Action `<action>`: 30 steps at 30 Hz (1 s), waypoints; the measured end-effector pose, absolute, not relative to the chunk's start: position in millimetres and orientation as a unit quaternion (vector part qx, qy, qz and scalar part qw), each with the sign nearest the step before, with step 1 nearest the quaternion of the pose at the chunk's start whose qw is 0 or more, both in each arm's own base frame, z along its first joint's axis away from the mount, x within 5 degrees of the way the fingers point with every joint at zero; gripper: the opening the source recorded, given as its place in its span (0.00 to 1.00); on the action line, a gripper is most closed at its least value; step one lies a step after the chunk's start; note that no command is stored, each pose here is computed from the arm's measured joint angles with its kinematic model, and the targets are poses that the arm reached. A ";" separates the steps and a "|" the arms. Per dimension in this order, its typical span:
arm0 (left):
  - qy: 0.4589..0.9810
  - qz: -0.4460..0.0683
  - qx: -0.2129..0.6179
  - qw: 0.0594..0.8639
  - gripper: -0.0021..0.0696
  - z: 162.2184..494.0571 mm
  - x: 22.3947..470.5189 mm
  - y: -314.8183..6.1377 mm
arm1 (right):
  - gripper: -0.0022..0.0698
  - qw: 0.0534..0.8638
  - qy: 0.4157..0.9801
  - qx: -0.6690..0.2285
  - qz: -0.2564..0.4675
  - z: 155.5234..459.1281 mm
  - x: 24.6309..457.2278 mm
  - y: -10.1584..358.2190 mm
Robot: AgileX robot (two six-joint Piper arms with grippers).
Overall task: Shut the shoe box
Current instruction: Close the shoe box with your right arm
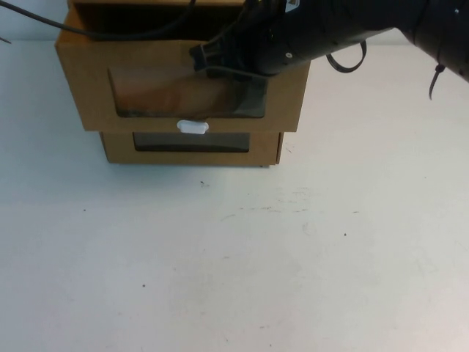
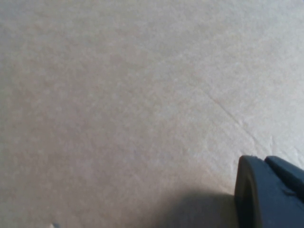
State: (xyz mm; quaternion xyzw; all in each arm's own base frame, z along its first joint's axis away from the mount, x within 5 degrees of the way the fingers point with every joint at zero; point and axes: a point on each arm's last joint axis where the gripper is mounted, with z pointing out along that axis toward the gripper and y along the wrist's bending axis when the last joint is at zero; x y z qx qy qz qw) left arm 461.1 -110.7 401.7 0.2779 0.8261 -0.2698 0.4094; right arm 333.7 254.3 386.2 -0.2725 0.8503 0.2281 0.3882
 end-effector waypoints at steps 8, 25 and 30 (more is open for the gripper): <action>0.826 -0.270 0.278 0.409 0.03 401.7 461.1 -110.7 | 0.01 0.431 0.833 -0.258 0.233 385.8 344.6 259.0; 0.826 -0.270 0.278 0.409 0.03 401.7 461.1 -110.7 | 0.01 0.500 0.806 -0.221 0.227 360.9 382.5 266.5; 0.825 -0.273 0.278 0.410 0.03 402.0 460.9 -111.2 | 0.01 0.515 0.799 -0.210 0.227 352.6 392.5 267.7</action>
